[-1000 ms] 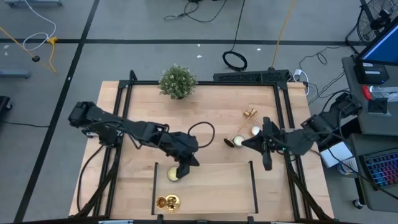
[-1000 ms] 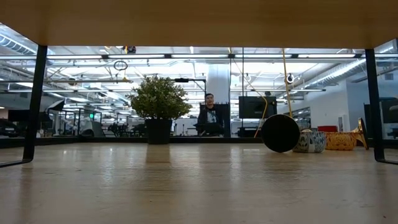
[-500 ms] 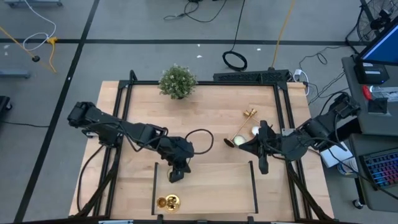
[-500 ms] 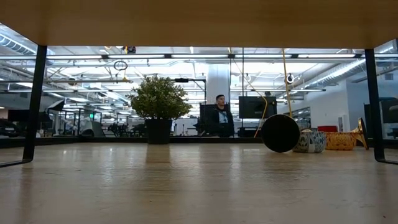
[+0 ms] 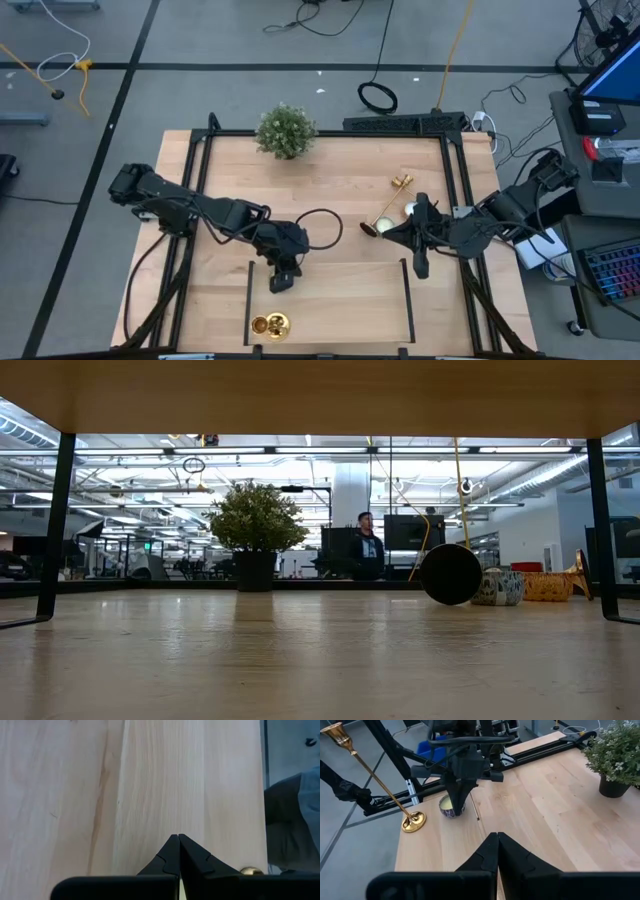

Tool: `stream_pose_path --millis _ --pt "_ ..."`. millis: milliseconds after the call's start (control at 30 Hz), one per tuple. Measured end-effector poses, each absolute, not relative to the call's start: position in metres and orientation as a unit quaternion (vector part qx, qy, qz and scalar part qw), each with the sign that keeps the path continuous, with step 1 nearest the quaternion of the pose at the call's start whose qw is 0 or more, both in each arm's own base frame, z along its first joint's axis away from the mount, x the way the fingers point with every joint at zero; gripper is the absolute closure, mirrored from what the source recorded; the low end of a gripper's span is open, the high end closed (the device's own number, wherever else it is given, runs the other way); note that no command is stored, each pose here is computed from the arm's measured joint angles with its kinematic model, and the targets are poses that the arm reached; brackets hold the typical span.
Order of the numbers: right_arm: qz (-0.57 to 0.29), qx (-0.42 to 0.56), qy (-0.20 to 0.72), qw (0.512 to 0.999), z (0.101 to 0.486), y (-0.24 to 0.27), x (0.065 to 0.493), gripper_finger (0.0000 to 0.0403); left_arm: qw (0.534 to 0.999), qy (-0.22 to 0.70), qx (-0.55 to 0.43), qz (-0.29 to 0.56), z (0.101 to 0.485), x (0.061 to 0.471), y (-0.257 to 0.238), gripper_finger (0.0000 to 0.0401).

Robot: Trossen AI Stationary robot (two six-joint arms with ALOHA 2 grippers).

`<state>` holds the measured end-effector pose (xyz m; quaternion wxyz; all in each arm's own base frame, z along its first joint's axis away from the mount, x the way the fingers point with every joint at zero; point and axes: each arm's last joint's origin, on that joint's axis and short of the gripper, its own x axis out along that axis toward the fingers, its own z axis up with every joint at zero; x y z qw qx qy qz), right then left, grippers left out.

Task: Pick & Place candle stick holders
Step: Put the black patterned scented candle on the shelf

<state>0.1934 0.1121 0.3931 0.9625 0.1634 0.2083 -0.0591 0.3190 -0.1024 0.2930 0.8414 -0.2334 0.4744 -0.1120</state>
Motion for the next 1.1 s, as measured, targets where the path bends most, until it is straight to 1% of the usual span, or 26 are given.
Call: stream_pose_path --millis 633,833,1100 --pt "-0.068 0.157 0.207 0.963 0.393 0.1077 0.1959 0.0403 0.823 0.496 -0.249 -0.123 0.2913 0.3159 -0.1033 0.0401" --pt "-0.069 0.155 0.207 0.963 0.393 0.1067 0.1964 0.0403 0.809 0.52 -0.247 -0.12 0.2885 0.3113 -0.1045 0.0401" --pt "-0.069 0.155 0.207 0.963 0.393 0.1067 0.1965 0.0403 0.81 0.518 -0.246 -0.122 0.2887 0.3115 -0.1046 0.0401"
